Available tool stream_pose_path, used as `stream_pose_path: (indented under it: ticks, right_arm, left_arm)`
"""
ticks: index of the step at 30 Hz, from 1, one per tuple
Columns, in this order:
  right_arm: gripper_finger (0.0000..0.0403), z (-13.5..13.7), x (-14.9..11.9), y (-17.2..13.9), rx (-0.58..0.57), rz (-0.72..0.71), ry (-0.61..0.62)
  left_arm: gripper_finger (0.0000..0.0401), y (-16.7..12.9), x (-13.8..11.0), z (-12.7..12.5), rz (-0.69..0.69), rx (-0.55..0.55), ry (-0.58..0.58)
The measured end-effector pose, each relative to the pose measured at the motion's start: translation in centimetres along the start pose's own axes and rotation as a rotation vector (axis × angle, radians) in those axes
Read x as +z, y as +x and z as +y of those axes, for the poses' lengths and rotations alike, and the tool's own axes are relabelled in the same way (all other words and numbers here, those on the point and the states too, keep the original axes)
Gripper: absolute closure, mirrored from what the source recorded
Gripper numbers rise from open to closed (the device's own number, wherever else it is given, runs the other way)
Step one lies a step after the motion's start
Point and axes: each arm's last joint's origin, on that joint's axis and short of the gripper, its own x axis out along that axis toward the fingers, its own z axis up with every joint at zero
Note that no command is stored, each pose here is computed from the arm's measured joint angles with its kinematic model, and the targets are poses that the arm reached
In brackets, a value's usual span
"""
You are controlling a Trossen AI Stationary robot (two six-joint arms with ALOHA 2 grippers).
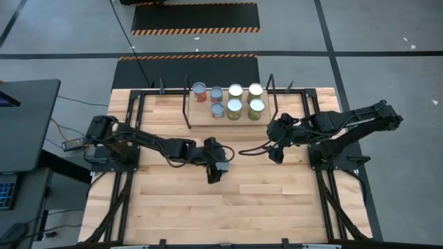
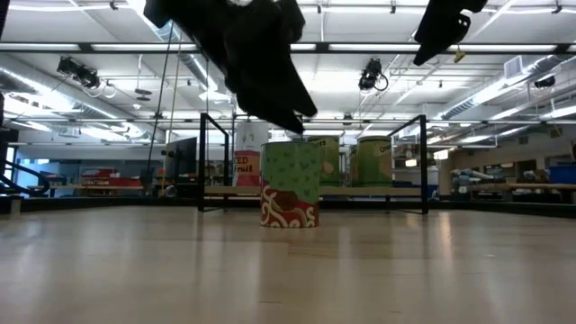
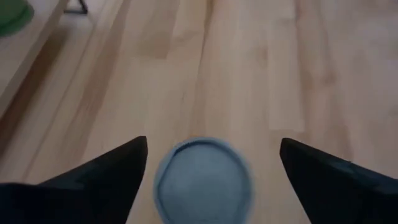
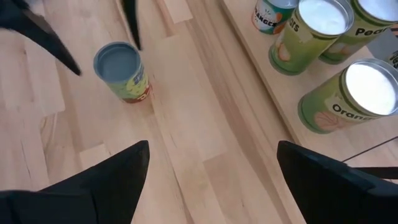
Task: Pick and place cans onto a shelf
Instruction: Put the canned spaghetti sauce on the shelf
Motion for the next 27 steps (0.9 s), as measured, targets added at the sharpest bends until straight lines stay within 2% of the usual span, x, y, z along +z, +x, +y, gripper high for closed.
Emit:
stream_pose_path:
  ticks: [6,13,20,27]
  right_arm:
    - [0.0041,0.0,0.0,0.0,0.002,-0.003,0.004]
    - [0.0041,0.0,0.0,0.0,0.003,-0.003,0.005]
    - [0.0041,0.0,0.0,0.0,0.004,-0.003,0.003]
    - [0.0041,0.0,0.0,0.0,0.003,-0.003,-0.002]
  left_arm:
    - [0.001,1.4,-0.7,0.6,0.042,0.023,-0.001]
    - [0.0009,1.5,-0.8,0.6,0.048,0.023,0.026]
    - [0.0009,3.1,-2.1,0.5,0.102,0.033,0.055]
    - [0.0012,3.5,-2.4,0.6,0.116,0.042,0.024]
